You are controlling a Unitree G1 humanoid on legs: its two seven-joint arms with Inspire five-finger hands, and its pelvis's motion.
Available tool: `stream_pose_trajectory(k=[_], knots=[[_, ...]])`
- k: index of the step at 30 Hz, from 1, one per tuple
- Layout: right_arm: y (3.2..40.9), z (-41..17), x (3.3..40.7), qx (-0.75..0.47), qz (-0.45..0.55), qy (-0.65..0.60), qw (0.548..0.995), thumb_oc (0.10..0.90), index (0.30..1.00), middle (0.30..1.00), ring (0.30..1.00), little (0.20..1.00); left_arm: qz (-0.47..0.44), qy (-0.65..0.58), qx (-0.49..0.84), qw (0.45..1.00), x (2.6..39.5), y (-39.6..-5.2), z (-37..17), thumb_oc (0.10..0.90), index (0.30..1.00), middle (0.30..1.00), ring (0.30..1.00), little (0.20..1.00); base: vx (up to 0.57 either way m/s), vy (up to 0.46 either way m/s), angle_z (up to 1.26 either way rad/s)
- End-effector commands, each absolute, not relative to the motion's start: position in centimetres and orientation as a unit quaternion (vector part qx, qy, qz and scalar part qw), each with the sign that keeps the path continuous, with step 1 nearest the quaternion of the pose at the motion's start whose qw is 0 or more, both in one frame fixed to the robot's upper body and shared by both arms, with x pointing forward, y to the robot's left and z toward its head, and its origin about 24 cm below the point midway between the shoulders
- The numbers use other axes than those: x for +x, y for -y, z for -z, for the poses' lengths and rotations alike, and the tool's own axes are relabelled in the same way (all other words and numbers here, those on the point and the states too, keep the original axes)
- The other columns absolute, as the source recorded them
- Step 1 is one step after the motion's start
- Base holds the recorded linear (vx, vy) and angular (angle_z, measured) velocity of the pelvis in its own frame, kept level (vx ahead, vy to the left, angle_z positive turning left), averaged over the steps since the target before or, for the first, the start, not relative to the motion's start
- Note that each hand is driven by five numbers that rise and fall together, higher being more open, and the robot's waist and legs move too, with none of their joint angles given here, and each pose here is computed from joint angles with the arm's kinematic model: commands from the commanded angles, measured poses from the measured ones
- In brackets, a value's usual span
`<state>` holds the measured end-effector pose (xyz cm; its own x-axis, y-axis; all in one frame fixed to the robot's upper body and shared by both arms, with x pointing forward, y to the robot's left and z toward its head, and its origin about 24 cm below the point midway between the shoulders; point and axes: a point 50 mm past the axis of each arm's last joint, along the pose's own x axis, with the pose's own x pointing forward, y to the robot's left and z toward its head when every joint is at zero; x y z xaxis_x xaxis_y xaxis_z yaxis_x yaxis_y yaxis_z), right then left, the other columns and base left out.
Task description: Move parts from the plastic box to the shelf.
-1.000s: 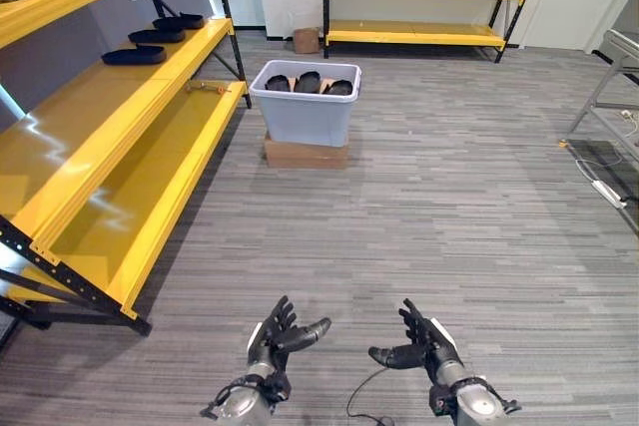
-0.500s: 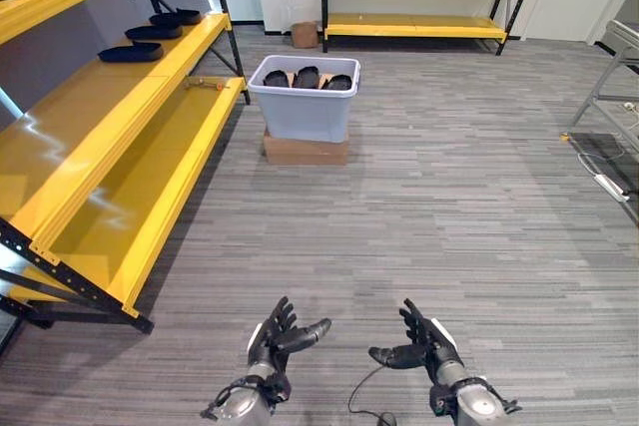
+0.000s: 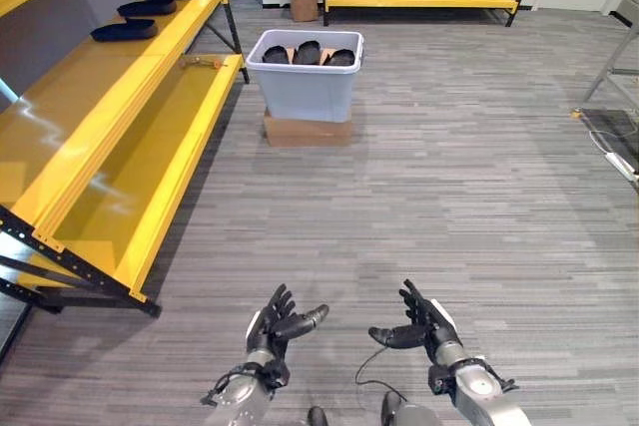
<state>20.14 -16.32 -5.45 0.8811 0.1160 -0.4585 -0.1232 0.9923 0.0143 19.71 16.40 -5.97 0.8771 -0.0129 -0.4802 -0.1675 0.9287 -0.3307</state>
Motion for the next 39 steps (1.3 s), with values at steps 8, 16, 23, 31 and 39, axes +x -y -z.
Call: stream_pose_trajectory(k=[8,16,23,31,39], knots=[[16.2,1.9,22.8,0.028,-0.048,-0.128,0.99,0.9,1.0,1.0,1.0,1.0,-0.012,-0.135,-0.186,0.973,22.3,-16.5,2.3,0.9,1.0,1.0,1.0,1.0,0.19,0.013,-0.03],[17.2,1.9,22.4,0.031,-0.036,-0.128,0.991,0.9,1.0,1.0,1.0,1.0,-0.002,-0.136,-0.197,0.971,22.4,-15.6,2.5,0.9,1.0,1.0,1.0,1.0,0.23,-0.052,0.24],[18.7,2.3,21.9,0.042,-0.003,-0.139,0.989,0.9,1.0,1.0,1.0,1.0,-0.012,-0.126,-0.207,0.97,22.8,-15.7,2.0,0.9,1.0,1.0,1.0,1.0,0.23,-0.152,0.3],[20.0,2.0,22.2,0.034,0.029,-0.131,0.99,0.9,1.0,1.0,1.0,1.0,-0.023,-0.137,-0.203,0.969,22.0,-16.5,2.3,0.9,1.0,1.0,1.0,1.0,0.17,-0.085,-0.05],[19.8,2.7,21.8,0.03,0.029,-0.147,0.988,0.9,1.0,1.0,1.0,1.0,-0.038,-0.14,-0.195,0.97,21.6,-17.4,2.5,0.9,1.0,1.0,1.0,1.0,0.24,0.113,-0.26]])
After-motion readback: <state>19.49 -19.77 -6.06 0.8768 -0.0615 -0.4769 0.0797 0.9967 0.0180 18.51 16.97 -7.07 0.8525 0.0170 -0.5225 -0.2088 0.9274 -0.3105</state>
